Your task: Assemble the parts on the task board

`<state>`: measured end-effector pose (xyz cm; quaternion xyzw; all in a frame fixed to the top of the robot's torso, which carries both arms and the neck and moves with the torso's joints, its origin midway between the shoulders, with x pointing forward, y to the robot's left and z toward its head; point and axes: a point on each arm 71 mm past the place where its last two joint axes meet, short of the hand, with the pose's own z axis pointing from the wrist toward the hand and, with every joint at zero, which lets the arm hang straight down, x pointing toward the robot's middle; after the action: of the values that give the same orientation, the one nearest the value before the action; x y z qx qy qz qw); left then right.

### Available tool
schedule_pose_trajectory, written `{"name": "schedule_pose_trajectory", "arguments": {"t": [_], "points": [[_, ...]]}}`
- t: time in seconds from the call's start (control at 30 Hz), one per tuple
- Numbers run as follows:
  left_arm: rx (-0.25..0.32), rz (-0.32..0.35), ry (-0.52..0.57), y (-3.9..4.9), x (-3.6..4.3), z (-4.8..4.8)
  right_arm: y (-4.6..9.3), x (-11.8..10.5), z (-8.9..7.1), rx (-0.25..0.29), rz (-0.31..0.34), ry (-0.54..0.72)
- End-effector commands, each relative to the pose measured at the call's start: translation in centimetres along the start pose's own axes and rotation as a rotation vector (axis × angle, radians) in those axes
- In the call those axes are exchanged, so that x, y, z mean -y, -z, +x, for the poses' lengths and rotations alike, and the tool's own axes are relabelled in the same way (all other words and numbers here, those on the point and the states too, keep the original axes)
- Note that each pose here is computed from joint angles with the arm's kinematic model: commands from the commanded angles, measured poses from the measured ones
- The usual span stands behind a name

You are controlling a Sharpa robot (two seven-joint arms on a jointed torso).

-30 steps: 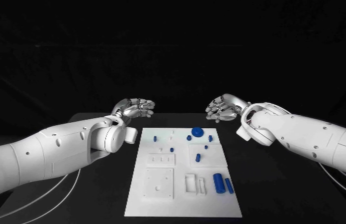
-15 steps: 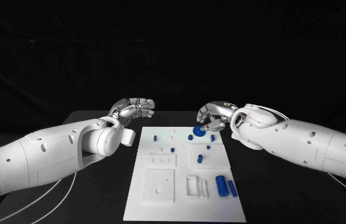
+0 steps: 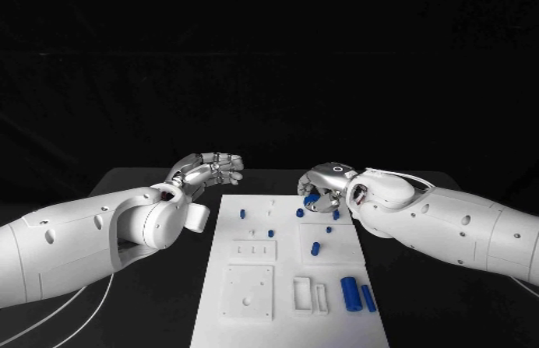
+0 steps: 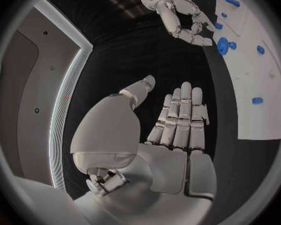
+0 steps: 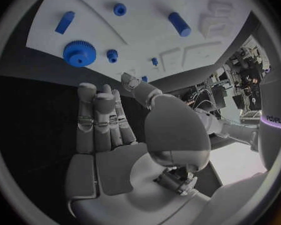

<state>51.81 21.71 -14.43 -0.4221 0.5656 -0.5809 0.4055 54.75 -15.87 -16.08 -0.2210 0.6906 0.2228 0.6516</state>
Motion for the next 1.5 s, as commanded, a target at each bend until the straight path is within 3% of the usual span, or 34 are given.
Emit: {"name": "schedule_pose_trajectory", "arguments": {"t": [0.03,0.77,1.5], "points": [[-0.029,0.02,-0.004,-0.06,0.31,0.5,-0.1,0.1,0.1,-0.017,0.009,0.076],[-0.045,0.031,-0.009,0.09,1.1,0.78,-1.0,0.2,0.6,-0.053,0.019,0.109],[-0.042,0.028,-0.012,-0.18,1.03,0.71,-0.9,0.2,1.6,-0.092,0.015,0.117]]}}
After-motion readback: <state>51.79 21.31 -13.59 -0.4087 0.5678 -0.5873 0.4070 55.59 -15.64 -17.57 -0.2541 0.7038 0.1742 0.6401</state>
